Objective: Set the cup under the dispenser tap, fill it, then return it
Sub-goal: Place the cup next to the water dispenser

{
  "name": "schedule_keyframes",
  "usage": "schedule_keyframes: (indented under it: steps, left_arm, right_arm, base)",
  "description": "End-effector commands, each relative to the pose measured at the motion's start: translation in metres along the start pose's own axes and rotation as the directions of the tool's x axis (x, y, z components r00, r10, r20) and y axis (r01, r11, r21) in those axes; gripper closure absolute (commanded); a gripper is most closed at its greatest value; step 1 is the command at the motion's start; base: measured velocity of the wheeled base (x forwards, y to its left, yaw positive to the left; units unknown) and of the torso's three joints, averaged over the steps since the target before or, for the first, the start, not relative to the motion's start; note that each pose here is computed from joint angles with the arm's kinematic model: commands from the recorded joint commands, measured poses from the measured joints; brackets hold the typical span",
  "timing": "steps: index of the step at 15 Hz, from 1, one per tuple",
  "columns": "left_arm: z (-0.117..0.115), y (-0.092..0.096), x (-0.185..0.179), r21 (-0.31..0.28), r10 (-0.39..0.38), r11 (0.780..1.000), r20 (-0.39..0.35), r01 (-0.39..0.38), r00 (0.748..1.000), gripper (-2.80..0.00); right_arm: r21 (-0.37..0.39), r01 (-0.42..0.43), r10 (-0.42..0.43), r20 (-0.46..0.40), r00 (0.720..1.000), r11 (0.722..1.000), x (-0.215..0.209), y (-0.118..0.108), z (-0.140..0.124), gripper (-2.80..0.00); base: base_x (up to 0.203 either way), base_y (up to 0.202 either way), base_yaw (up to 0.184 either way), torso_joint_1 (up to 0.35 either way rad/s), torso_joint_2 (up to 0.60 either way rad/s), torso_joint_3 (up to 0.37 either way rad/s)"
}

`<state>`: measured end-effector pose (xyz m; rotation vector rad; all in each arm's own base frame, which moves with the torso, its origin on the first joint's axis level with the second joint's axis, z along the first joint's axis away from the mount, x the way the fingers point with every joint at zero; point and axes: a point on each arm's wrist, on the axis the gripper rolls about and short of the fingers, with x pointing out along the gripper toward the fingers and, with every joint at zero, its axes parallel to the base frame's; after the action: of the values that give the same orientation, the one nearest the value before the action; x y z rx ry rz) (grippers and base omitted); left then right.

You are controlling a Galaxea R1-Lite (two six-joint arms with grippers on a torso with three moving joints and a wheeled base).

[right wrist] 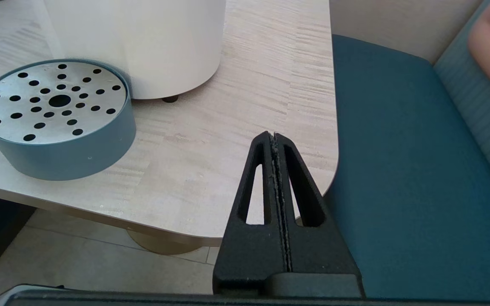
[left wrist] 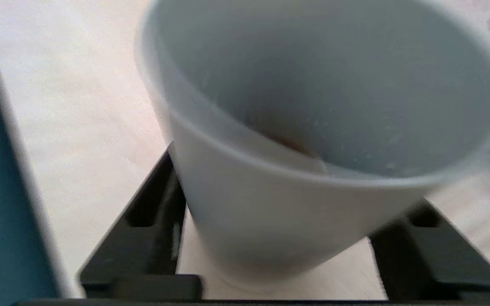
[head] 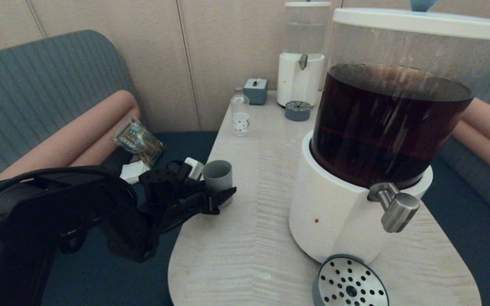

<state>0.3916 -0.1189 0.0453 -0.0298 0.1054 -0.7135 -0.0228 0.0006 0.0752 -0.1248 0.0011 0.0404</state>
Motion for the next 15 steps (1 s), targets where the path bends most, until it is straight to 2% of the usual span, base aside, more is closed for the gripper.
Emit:
schedule_keyframes:
  steps: [1, 8, 15]
  left_arm:
    - [0.001, -0.001, 0.001, 0.004, -0.006, 1.0, 0.011, 0.006, 1.0, -2.8]
    - [0.008, -0.005, -0.007, 0.013, -0.007, 1.0, 0.029, 0.006, 1.0, -2.8]
    - [0.03, -0.026, -0.059, 0.027, 0.003, 1.0, 0.013, -0.003, 1.0, -2.8]
  right_arm:
    - [-0.001, -0.002, 0.002, -0.004, 1.0, 1.0, 0.0, 0.0, -0.003, 0.0]
    - [-0.001, -0.002, 0.002, -0.004, 1.0, 1.0, 0.0, 0.0, -0.003, 0.0]
    - [-0.001, -0.002, 0.002, -0.004, 1.0, 1.0, 0.0, 0.0, -0.003, 0.0]
  base:
    - [0.0, 0.0, 0.0, 0.0, 0.0, 0.0]
    - [0.0, 0.0, 0.0, 0.0, 0.0, 0.0]
    - [0.0, 0.0, 0.0, 0.0, 0.0, 0.0]
